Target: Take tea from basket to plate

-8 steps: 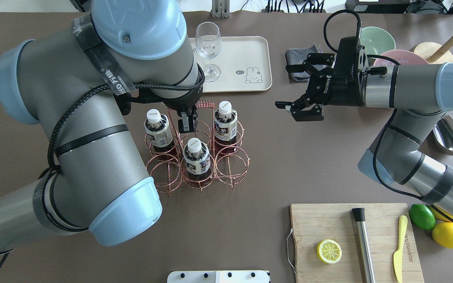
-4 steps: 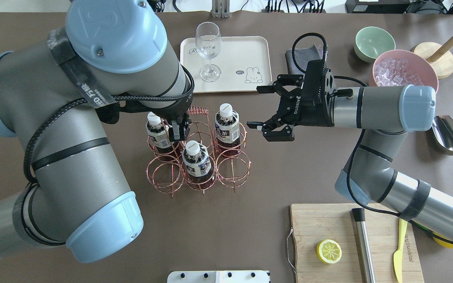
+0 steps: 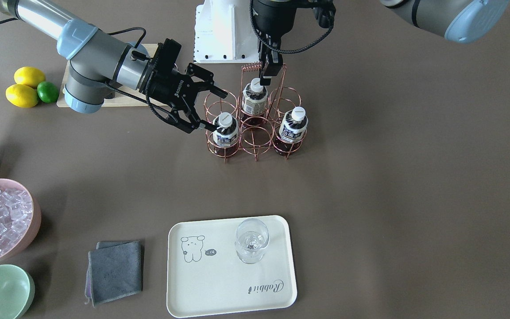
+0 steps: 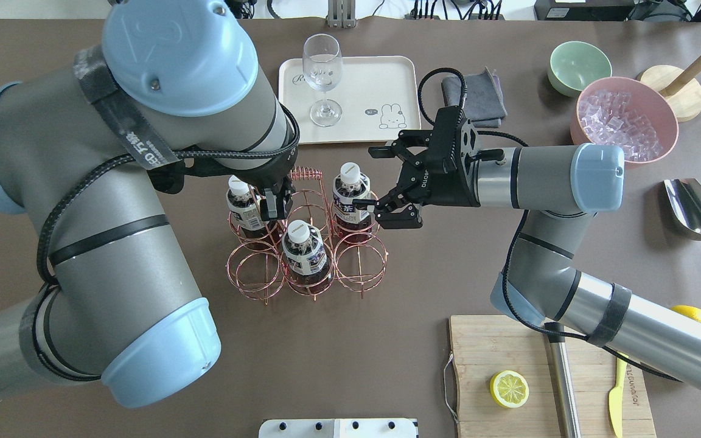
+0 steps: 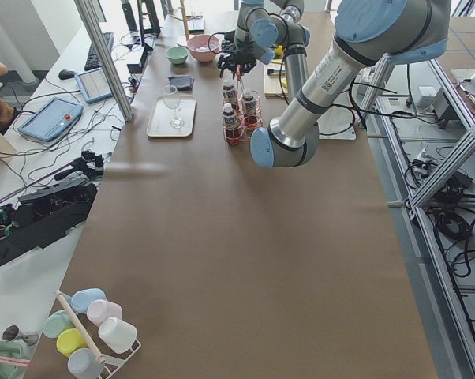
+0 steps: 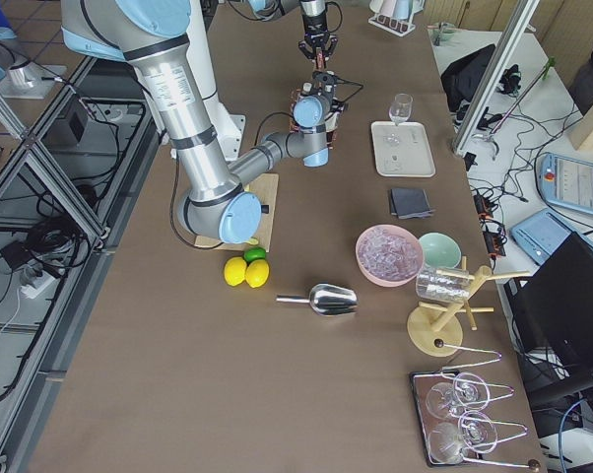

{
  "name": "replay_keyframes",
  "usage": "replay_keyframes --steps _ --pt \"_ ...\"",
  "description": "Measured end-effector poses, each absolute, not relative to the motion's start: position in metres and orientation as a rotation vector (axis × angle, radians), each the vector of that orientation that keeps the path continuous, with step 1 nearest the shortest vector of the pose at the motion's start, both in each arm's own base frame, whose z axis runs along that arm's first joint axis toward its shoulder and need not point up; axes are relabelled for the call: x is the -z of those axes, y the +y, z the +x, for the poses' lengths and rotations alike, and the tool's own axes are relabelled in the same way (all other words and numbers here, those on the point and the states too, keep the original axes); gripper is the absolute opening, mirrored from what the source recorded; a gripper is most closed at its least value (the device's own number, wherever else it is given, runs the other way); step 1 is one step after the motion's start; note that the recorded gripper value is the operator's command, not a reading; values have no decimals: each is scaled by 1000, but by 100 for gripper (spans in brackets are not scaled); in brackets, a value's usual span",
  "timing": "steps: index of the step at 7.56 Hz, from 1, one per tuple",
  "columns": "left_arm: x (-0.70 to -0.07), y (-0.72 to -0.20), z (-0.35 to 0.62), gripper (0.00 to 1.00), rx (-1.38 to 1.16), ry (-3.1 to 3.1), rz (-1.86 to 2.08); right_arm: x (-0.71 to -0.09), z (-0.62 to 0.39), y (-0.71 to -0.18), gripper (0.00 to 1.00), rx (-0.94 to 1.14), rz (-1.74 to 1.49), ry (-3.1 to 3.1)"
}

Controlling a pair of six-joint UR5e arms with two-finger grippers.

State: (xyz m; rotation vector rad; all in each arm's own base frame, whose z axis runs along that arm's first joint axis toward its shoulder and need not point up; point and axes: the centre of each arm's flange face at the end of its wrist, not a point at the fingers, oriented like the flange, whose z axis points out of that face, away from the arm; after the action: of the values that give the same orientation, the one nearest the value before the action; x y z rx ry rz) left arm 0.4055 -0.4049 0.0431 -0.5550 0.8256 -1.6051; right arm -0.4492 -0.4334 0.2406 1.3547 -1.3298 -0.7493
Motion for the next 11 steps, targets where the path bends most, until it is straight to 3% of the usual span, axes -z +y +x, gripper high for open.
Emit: replay_keyframes --steps 3,5,6,7,11 --pt "-43 -405 405 0 1605 826 -555 -240 -459 -440 72 746 1346 -1324" --pt "-43 -405 406 0 1605 824 -556 -239 -461 -442 43 743 1346 -1322" --pt "-44 -405 406 0 1606 823 -556 -238 -461 -443 17 742 1345 -1322" --pt "-44 -404 407 0 1604 822 -557 -238 -461 -443 0 739 1342 -1324" --pt "-43 -403 407 0 1601 822 -560 -232 -451 -447 0 651 1276 -1388"
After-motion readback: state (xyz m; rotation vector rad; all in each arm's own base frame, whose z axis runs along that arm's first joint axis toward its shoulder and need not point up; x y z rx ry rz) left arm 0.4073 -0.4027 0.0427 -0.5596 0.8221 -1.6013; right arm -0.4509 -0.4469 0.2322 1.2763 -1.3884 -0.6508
